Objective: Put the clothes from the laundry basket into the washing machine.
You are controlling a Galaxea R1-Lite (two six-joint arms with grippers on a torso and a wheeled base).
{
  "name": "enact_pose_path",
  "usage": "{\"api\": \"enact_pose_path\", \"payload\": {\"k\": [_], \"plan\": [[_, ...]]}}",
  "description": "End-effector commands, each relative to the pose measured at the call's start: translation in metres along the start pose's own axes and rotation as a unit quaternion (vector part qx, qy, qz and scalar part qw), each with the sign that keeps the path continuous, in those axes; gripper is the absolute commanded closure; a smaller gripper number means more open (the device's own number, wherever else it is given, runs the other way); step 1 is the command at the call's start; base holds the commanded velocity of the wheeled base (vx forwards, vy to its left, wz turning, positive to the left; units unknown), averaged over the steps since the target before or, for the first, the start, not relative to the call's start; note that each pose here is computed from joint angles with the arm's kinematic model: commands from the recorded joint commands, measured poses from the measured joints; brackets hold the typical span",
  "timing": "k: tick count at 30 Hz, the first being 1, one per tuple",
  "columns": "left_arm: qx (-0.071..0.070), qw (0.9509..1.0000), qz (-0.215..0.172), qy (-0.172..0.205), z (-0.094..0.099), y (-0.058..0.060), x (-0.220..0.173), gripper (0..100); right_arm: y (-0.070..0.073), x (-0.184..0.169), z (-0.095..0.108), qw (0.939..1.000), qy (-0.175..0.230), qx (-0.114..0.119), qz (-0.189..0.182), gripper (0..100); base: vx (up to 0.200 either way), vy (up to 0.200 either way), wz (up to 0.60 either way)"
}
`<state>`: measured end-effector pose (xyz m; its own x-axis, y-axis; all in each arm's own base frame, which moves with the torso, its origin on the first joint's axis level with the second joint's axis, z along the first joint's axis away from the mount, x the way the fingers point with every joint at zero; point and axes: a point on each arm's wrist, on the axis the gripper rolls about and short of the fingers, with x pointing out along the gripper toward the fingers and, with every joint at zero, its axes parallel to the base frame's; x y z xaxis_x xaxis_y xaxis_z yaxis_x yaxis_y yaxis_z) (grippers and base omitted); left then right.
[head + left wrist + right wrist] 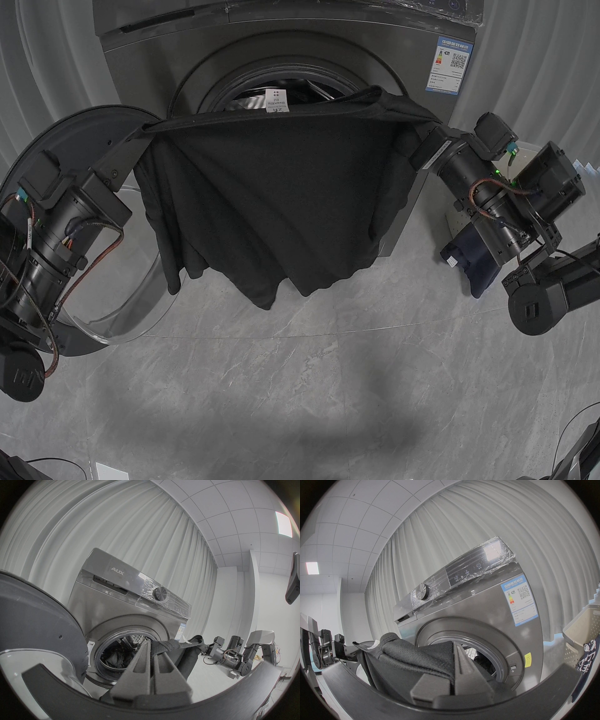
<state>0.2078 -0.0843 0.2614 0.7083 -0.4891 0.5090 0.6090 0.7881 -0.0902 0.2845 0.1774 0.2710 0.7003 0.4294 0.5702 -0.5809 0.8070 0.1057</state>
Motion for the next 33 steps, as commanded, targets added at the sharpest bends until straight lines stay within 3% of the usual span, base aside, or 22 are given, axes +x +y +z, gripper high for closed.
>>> {"api": "enact_pose_path", "payload": {"k": [1, 20, 21, 22, 25, 27, 29, 32, 33], "plan": [[0.0, 1.0, -0.002, -0.004, 0.001, 0.0, 0.002, 100, 0.004, 0.0, 0.009, 0.9999, -0.014, 0.002, 0.004, 100, 0.0, 0.0, 0.0], [0.0, 1.0, -0.005, -0.005, 0.002, -0.002, 0.002, 100, 0.016, -0.001, 0.013, 0.9997, -0.009, 0.012, 0.019, 100, 0.0, 0.0, 0.0], [0.0, 1.0, -0.004, 0.001, 0.0, -0.001, 0.002, 0, 0.019, -0.001, 0.011, 0.9996, -0.002, 0.015, 0.022, 100, 0.0, 0.0, 0.0], [-0.002, 1.0, -0.003, 0.007, -0.002, -0.001, 0.001, 0, 0.02, -0.001, 0.009, 0.9996, 0.003, 0.017, 0.023, 100, 0.0, 0.0, 0.0], [-0.019, 0.9956, 0.011, 0.091, -0.032, 0.001, -0.018, 0, 0.03, -0.002, 0.003, 0.999, 0.016, 0.027, 0.031, 100, 0.0, 0.0, 0.0], [-0.034, 0.9877, 0.014, 0.152, -0.055, 0.002, -0.032, 0, 0.036, -0.002, 0.002, 0.9986, 0.019, 0.032, 0.038, 100, 0.0, 0.0, 0.0], [-0.052, 0.9778, -0.01, 0.203, -0.077, -0.002, -0.042, 0, 0.041, 0.0, -0.003, 0.998, 0.029, 0.037, 0.043, 100, 0.0, 0.0, 0.0], [-0.076, 0.9641, -0.038, 0.252, -0.101, -0.014, -0.047, 0, 0.048, 0.004, -0.005, 0.9971, 0.035, 0.044, 0.051, 100, 0.0, 0.0, 0.0], [-0.078, 0.9624, -0.039, 0.257, -0.104, -0.015, -0.047, 0, 0.048, 0.005, -0.005, 0.997, 0.035, 0.046, 0.051, 100, 0.0, 0.0, 0.0]]}}
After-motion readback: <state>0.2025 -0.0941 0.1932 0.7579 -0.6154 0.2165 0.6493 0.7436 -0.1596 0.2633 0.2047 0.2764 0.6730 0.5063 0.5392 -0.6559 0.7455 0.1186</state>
